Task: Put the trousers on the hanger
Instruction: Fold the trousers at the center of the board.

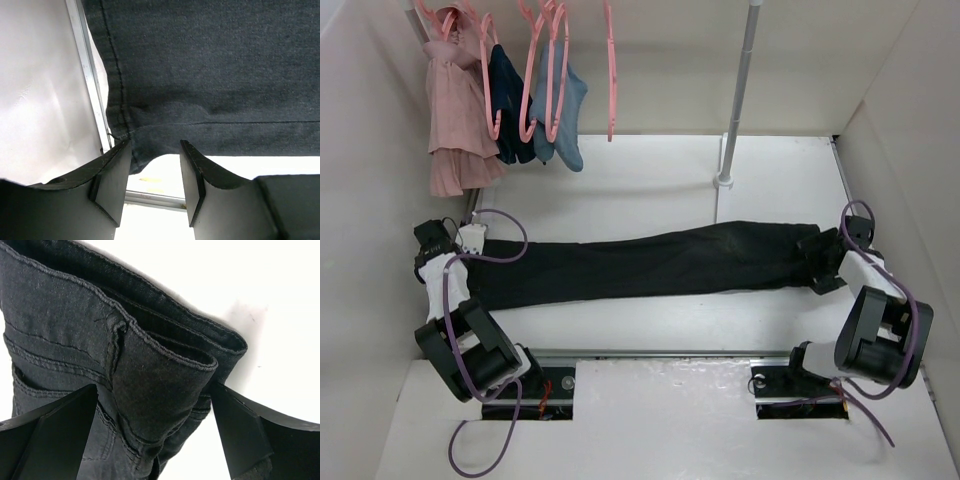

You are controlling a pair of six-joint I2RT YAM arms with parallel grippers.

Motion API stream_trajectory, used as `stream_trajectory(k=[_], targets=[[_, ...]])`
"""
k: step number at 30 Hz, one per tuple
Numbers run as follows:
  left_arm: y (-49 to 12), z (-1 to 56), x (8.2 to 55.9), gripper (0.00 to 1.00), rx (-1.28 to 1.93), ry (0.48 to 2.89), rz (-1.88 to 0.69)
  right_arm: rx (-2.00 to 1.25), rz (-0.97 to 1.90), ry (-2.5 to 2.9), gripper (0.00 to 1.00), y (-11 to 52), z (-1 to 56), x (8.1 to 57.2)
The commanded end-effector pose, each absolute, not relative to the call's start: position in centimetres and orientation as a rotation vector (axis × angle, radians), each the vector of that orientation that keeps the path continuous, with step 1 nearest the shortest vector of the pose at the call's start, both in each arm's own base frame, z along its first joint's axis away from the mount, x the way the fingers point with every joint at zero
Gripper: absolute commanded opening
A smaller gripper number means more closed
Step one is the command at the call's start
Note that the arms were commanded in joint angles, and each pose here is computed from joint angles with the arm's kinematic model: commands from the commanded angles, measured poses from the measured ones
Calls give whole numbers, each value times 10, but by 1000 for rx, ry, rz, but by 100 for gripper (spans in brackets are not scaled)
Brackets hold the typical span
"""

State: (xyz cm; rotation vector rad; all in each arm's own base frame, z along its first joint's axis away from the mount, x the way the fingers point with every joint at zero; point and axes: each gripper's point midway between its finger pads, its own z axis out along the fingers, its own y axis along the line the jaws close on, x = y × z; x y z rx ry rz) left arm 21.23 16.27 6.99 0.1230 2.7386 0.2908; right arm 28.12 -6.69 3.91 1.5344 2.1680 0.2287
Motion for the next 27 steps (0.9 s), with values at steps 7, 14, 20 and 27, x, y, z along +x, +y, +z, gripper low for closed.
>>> stream_trajectory(k=[7,14,20,27], targets=[[164,89,223,40,119,2692,285,1462,-47,2184,100,-84,86,267],[163,90,226,40,110,2680,279,1488,-45,2192,100,-77,88,255],[163,87,223,40,119,2692,285,1648,113,2206,100,-50,33,244],[165,87,222,40,116,2696,296,1672,101,2302,100,-51,-7,259]])
